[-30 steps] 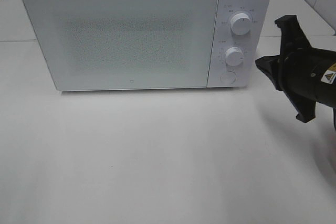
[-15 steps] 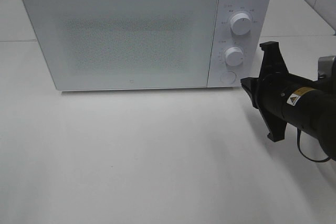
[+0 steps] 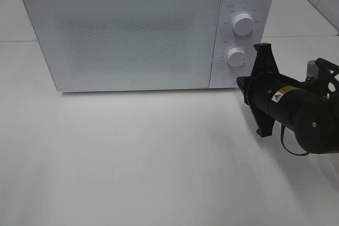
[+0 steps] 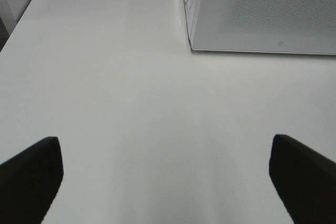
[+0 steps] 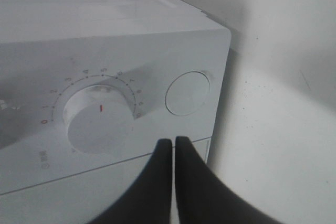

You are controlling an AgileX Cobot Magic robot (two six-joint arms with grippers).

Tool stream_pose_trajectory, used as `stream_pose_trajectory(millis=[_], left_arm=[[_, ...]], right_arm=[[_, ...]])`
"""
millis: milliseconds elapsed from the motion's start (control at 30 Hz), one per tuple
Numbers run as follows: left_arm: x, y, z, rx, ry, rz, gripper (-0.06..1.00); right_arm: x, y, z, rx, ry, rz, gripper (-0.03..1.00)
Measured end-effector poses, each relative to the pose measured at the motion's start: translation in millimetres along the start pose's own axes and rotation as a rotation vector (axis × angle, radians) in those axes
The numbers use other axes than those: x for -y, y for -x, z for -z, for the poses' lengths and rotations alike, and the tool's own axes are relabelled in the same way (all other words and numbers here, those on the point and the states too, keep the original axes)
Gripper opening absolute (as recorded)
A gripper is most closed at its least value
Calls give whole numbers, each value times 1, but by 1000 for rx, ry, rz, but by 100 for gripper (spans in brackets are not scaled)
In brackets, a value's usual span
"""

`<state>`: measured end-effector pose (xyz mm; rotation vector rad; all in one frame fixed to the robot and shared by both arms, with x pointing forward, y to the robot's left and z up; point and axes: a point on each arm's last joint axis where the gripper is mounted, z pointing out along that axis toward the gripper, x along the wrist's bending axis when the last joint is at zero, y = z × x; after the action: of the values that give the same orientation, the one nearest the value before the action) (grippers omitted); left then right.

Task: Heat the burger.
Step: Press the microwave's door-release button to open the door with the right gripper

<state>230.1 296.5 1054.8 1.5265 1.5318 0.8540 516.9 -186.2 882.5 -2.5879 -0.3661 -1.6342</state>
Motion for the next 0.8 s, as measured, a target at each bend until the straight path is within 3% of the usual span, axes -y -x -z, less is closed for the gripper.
stream_pose_trajectory(millis=[800], left_arm=[[0,0,0,0,0,-3,99]], right_arm=[[3,11,-52,17,29,-61,0]])
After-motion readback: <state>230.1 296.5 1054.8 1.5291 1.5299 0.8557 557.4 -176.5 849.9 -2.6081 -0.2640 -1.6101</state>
